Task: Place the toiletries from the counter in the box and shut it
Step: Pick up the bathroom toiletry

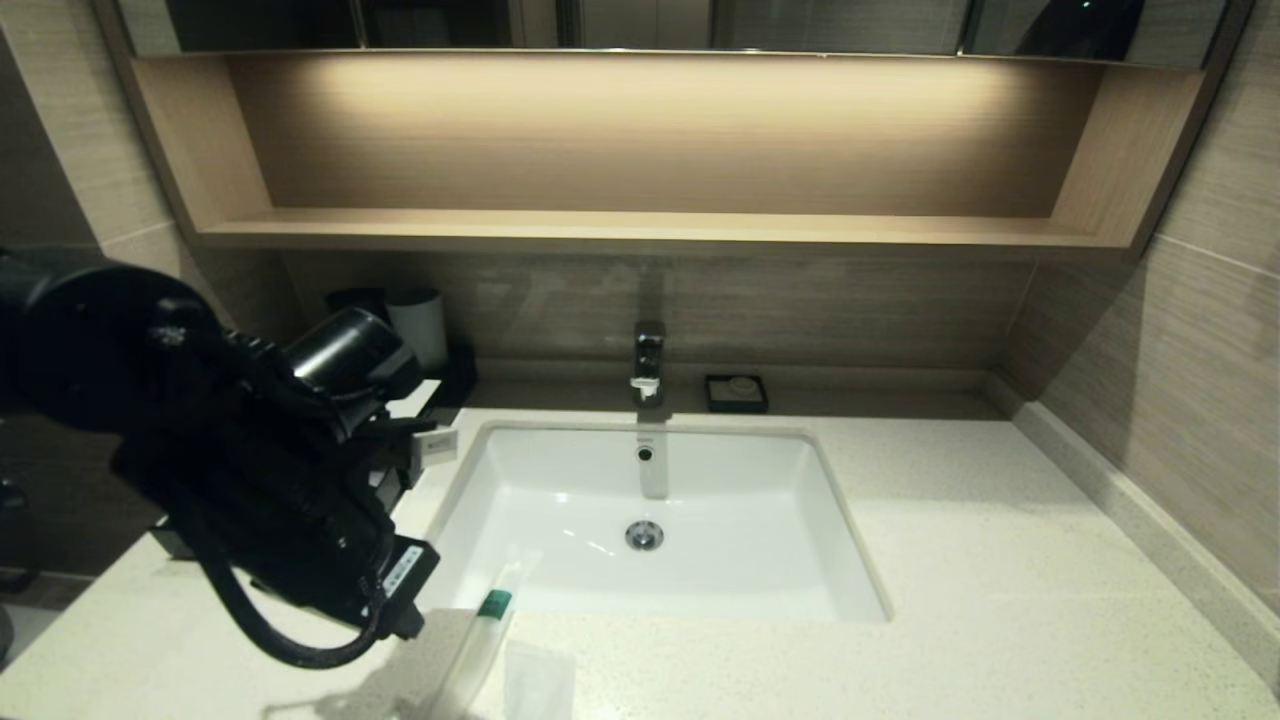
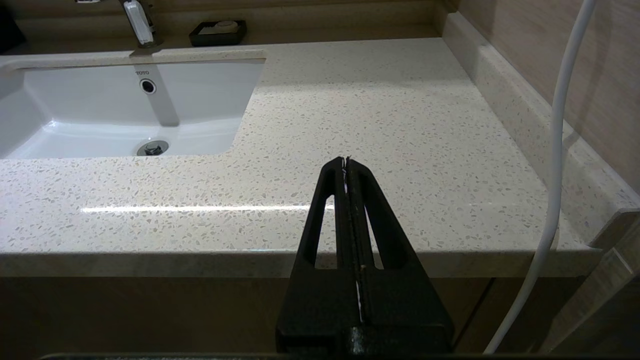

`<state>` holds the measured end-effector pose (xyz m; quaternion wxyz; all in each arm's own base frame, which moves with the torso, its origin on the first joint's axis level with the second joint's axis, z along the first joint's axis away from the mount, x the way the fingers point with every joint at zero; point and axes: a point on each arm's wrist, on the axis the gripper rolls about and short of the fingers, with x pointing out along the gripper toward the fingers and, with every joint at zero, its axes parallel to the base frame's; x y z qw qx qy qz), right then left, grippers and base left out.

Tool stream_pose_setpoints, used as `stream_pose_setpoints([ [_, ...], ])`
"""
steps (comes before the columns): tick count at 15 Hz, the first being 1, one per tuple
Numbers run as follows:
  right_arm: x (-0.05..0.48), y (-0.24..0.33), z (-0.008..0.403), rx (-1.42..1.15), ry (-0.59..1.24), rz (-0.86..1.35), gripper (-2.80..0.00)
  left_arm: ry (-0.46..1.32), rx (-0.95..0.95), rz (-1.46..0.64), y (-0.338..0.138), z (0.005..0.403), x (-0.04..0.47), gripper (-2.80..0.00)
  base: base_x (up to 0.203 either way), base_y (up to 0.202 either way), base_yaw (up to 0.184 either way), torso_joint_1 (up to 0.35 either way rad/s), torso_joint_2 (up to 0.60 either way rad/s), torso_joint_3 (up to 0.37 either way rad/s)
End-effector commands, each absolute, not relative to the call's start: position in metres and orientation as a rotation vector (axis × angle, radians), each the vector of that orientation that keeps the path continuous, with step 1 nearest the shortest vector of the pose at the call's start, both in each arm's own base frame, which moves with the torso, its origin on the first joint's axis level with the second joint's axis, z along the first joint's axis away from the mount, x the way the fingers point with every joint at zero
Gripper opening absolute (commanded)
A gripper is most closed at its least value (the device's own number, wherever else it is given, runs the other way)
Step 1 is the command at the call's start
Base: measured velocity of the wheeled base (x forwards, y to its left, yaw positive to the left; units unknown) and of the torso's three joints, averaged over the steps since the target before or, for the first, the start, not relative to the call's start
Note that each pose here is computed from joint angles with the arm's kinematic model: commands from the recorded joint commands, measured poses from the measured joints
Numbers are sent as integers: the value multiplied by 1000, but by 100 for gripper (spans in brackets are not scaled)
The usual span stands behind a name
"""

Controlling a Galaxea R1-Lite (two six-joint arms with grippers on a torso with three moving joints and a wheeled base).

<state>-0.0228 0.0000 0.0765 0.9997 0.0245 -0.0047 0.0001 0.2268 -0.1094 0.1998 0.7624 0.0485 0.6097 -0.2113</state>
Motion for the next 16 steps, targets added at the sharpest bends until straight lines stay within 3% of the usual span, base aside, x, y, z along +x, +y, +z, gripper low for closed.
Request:
stream_pose_setpoints([
  [1, -23, 0, 77, 49, -9, 0, -280, 1378, 77, -410, -120, 189, 251, -280, 0, 0, 0, 0, 0, 0],
  [16, -23, 0, 76, 49, -8, 0, -280, 1433, 3, -320, -154, 154, 309, -280, 0, 0, 0, 0, 0, 0],
])
